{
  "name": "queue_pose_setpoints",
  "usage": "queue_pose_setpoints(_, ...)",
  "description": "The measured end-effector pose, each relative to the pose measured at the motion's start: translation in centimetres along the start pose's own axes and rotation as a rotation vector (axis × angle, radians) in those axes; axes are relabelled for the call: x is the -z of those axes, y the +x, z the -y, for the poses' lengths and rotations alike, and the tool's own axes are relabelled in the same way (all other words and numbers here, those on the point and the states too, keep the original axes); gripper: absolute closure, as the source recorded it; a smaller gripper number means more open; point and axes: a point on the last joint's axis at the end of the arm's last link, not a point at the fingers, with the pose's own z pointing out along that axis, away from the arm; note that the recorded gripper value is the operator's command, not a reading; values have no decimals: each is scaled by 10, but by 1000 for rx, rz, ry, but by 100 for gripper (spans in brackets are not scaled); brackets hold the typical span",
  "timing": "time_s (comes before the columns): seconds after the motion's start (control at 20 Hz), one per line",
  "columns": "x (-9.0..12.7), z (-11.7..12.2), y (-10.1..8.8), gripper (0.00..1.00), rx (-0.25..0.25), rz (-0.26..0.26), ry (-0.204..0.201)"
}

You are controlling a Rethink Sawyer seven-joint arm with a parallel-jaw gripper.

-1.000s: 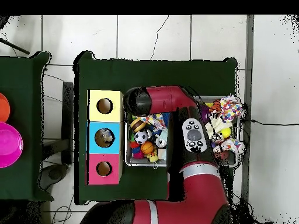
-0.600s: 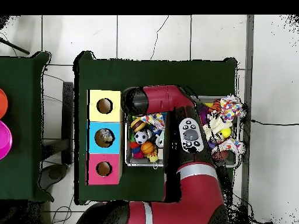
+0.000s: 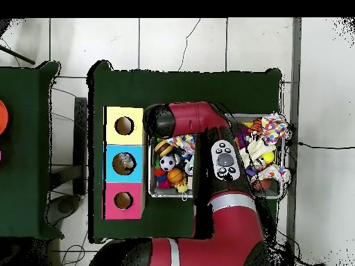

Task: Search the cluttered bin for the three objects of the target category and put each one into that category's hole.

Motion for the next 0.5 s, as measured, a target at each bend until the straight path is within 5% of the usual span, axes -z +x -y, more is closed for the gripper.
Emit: queue_pose_setpoints(0.5,-6,-2,4,0,0,-9,-5)
